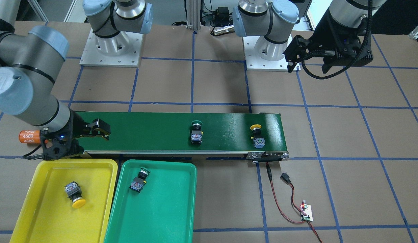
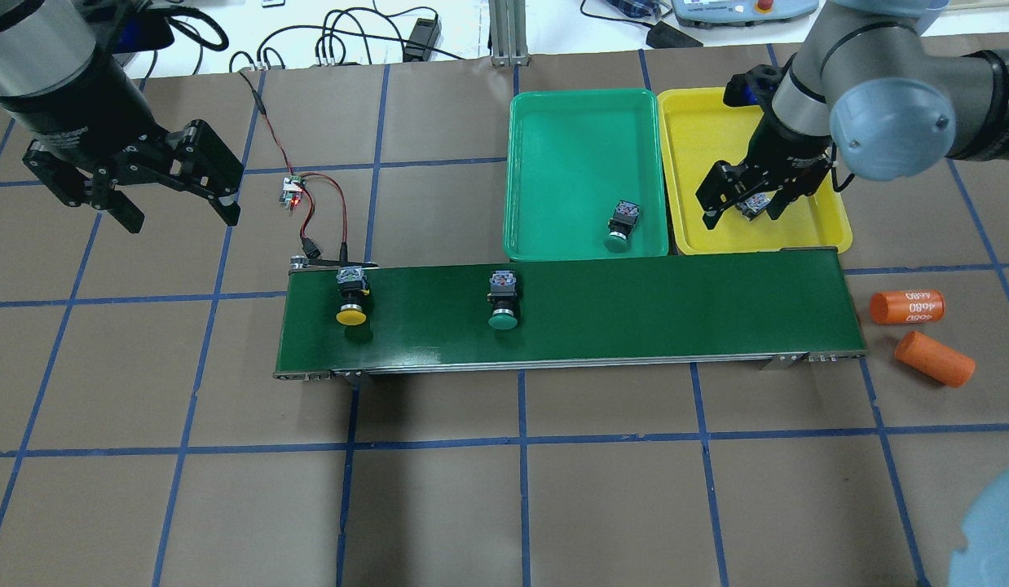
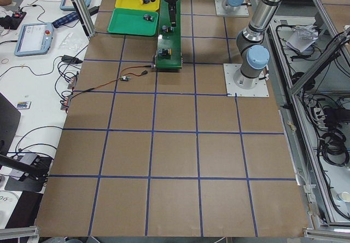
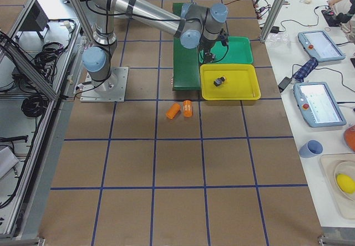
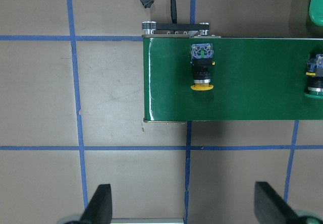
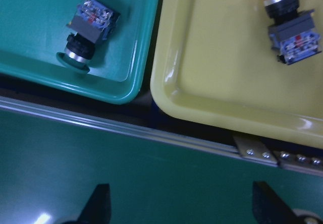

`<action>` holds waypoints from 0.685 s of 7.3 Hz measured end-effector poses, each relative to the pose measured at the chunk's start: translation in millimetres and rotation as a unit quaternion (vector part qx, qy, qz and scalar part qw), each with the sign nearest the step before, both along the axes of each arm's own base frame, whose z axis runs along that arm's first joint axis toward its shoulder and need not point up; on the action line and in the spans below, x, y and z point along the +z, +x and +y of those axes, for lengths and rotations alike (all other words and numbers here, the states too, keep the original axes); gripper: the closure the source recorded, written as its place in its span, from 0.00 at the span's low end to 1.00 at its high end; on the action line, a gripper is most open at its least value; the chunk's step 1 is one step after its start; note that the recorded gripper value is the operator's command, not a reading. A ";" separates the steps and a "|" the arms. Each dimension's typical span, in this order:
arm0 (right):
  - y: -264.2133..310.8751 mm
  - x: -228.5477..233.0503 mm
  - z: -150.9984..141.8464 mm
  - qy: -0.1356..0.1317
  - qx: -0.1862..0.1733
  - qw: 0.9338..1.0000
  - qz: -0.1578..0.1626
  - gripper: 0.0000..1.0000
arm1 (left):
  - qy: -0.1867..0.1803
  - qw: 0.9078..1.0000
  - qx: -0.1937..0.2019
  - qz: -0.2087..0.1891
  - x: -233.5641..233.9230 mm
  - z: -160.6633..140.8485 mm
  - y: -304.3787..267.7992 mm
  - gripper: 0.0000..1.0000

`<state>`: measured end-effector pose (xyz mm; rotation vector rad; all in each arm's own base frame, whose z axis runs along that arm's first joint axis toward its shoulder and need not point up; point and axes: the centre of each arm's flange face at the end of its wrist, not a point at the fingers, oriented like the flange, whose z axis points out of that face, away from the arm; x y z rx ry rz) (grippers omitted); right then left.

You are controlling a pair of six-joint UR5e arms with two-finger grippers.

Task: Sort buttons by color to trays
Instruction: 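Open the right gripper in the yellow tray while the left gripper withdraws upward, then lower the right gripper onto the green-capped button on the belt and grasp it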

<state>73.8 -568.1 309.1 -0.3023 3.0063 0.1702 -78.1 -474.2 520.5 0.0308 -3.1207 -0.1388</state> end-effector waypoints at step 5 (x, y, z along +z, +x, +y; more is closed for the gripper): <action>19.9 -25.7 41.0 -0.004 -0.003 1.000 0.001 0.00 | 0.021 1.000 -0.011 -0.003 -30.6 12.8 -7.7 0.00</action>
